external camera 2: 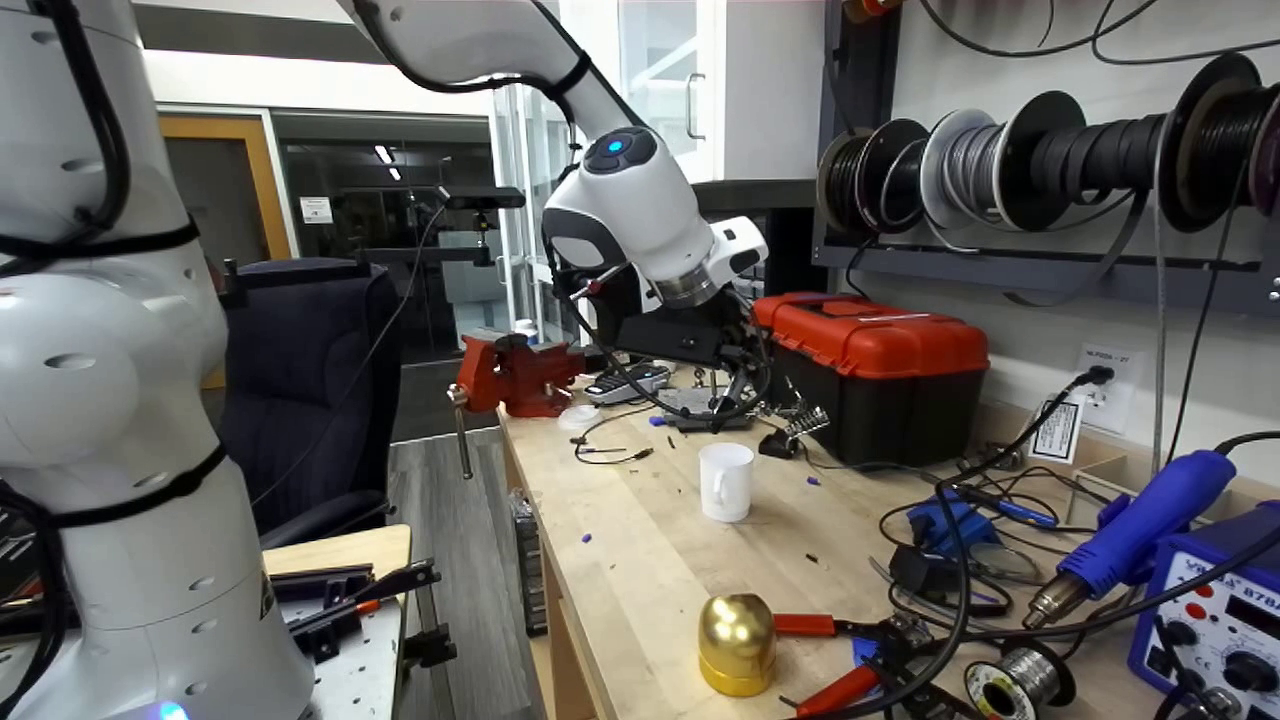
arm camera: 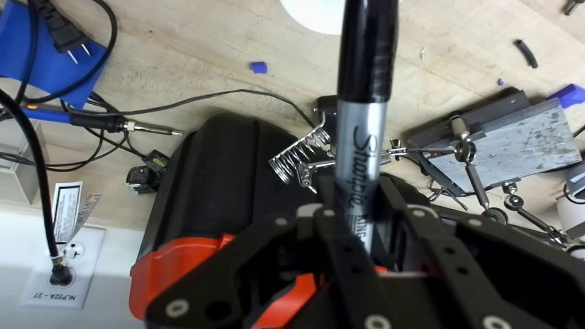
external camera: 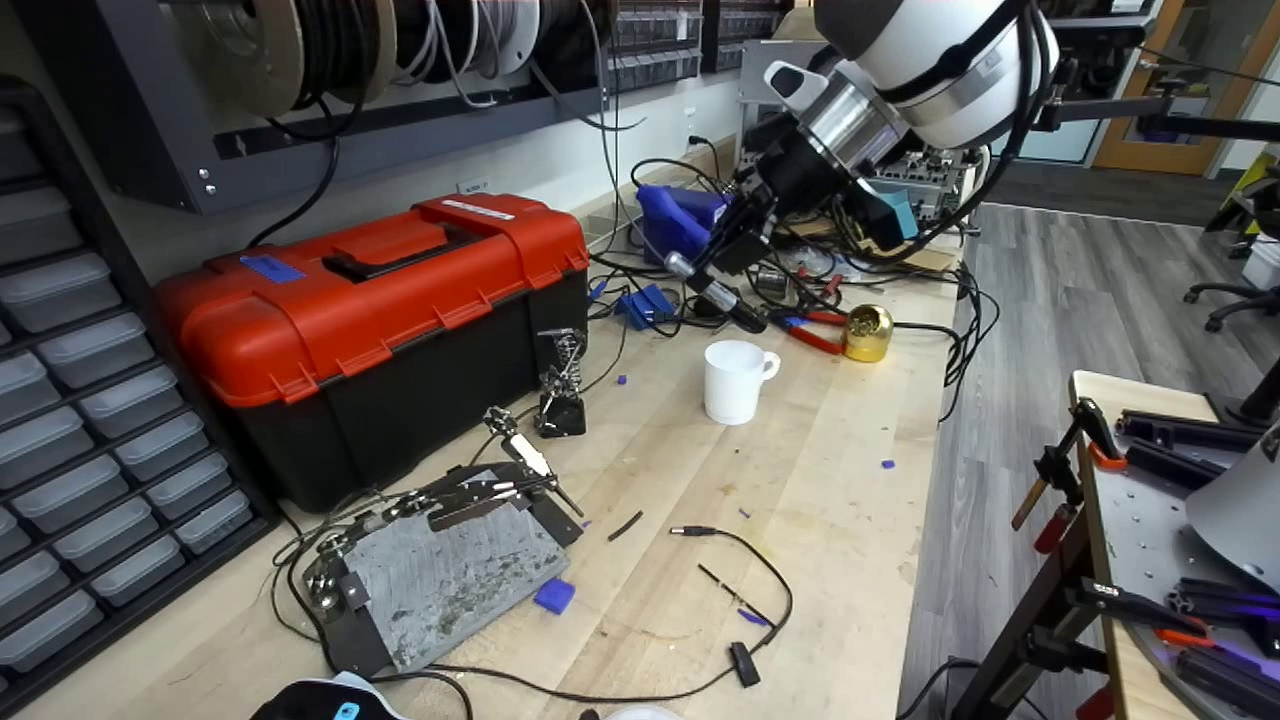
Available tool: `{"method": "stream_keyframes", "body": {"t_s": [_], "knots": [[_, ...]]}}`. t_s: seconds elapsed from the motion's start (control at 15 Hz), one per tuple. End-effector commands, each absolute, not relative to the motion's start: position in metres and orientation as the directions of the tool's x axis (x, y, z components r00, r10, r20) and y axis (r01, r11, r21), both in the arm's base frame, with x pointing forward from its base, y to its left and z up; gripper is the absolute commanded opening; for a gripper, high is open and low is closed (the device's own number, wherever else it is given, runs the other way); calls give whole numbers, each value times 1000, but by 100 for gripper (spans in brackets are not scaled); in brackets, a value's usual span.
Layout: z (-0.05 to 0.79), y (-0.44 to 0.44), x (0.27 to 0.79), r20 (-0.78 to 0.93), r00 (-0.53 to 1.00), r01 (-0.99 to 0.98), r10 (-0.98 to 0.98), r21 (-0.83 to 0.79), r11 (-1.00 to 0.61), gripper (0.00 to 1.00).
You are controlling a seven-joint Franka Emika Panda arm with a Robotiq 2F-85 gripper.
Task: Pick up the marker and put it inside the white mug
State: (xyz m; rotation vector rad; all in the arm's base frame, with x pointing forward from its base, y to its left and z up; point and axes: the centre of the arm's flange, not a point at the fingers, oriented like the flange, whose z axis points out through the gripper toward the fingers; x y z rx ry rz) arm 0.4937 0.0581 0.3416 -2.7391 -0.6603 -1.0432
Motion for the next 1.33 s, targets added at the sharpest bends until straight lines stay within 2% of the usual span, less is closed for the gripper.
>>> {"method": "stream_keyframes", "body": {"t_s": [0.0,0.8,0.87,0.93,1.07,1.27], "knots": [[312,52,488,685,644,445,340,26,-895,6],[271,61,501,683,650,441,332,17,-897,6],[269,60,502,680,656,438,326,8,-899,18],[268,60,501,678,656,438,331,14,-899,48],[269,57,499,678,656,431,332,24,-902,55],[277,51,496,685,652,414,324,37,-910,74]]}}
